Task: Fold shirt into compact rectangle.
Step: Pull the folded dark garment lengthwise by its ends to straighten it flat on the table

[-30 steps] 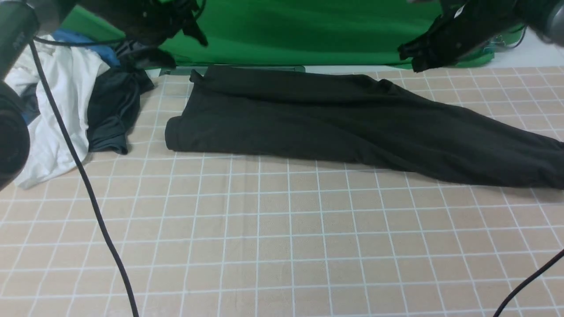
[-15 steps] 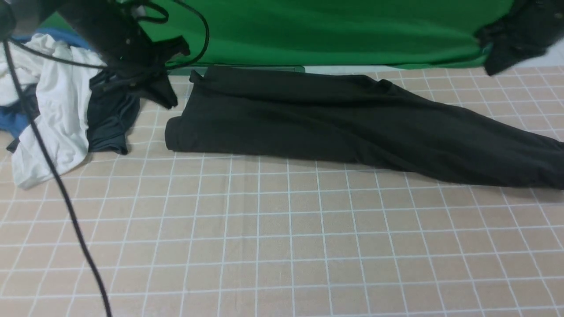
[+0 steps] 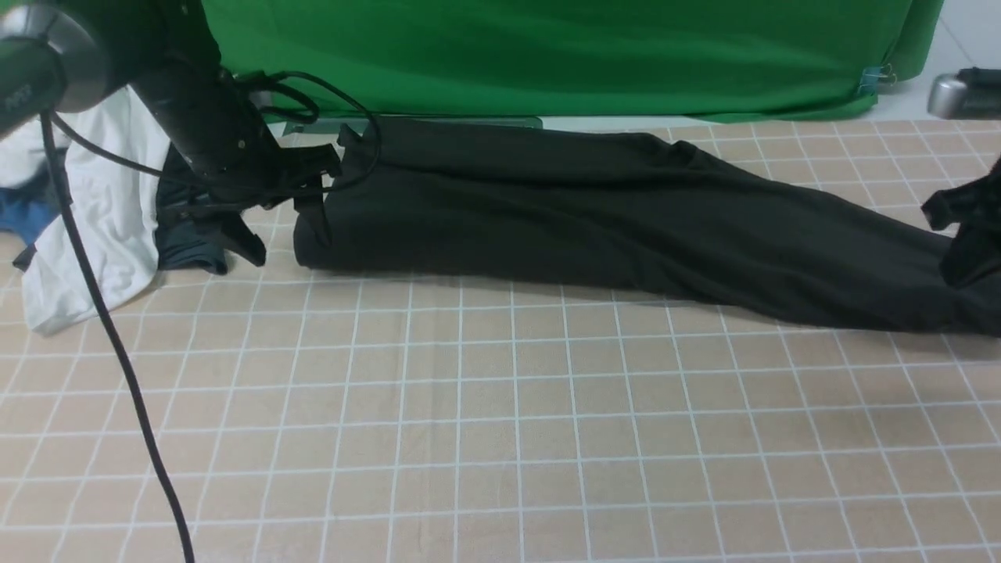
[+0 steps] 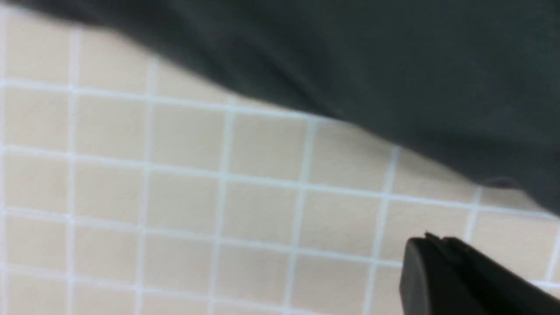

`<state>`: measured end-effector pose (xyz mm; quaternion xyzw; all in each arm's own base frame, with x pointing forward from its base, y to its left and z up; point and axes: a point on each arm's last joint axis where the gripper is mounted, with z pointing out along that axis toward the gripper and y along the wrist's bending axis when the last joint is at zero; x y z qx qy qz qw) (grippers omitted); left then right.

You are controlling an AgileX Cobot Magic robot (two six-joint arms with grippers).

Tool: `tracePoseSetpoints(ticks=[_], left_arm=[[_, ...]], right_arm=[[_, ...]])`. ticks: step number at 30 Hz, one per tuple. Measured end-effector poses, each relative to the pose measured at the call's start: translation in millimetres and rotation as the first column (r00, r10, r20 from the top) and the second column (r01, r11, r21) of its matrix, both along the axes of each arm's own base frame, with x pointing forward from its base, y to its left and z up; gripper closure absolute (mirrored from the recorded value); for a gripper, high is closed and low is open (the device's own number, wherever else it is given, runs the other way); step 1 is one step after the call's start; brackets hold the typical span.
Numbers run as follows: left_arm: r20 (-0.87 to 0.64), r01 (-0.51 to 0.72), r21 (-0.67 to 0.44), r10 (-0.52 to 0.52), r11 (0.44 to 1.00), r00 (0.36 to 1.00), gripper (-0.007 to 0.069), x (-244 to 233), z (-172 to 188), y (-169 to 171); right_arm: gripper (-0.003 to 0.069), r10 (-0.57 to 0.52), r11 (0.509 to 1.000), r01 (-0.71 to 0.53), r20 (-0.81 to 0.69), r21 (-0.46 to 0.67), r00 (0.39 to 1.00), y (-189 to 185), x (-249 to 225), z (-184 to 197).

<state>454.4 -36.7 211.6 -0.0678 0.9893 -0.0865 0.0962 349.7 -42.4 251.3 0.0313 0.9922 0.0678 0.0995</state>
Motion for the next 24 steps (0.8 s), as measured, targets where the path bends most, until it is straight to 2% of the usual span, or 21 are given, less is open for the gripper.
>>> tracePoseSetpoints(ticks=[4,9,11,14,15,17,18,19,21,24], left_arm=[[0.016,-0.007,-0.004,0.007,1.000,1.000,0.0029,5,-8,0],[-0.015,-0.021,-0.065,0.020,0.998,1.000,0.0048,7,-22,-6],[-0.038,-0.032,-0.093,0.028,0.995,0.999,0.0096,8,-30,-8],[-0.050,-0.037,-0.106,0.032,0.994,0.998,0.0187,9,-34,-9],[-0.051,-0.037,-0.108,0.032,0.994,0.998,0.0212,8,-34,-10],[-0.052,-0.037,-0.109,0.032,0.993,0.998,0.0329,8,-33,-10],[-0.052,-0.037,-0.109,0.032,0.993,0.998,0.0340,8,-33,-10],[-0.053,-0.037,-0.109,0.032,0.993,0.998,0.0414,8,-34,-10],[-0.053,-0.037,-0.109,0.032,0.993,0.998,0.0518,8,-34,-10],[-0.053,-0.036,-0.109,0.031,0.993,0.998,0.0599,8,-34,-10]], right_arm=[[0.0593,-0.134,0.991,0.134,-0.012,0.003,0.991,-33,2,-14],[0.0434,-0.206,0.979,0.206,-0.024,-0.003,0.978,-51,4,-26],[0.0308,-0.207,0.978,0.207,-0.046,-0.012,0.977,-53,5,-35],[0.0232,-0.205,0.979,0.205,-0.060,-0.021,0.977,-55,8,-43],[0.0218,-0.204,0.979,0.203,-0.066,-0.027,0.977,-56,8,-46],[0.0198,-0.206,0.977,0.202,-0.073,-0.061,0.976,-60,11,-55],[0.0196,-0.208,0.977,0.203,-0.076,-0.064,0.975,-60,11,-57],[0.0193,-0.216,0.975,0.210,-0.079,-0.077,0.973,-62,13,-62],[0.0189,-0.224,0.972,0.218,-0.080,-0.087,0.971,-65,17,-73],[0.0189,-0.234,0.969,0.229,-0.044,-0.091,0.971,-67,25,-85]])
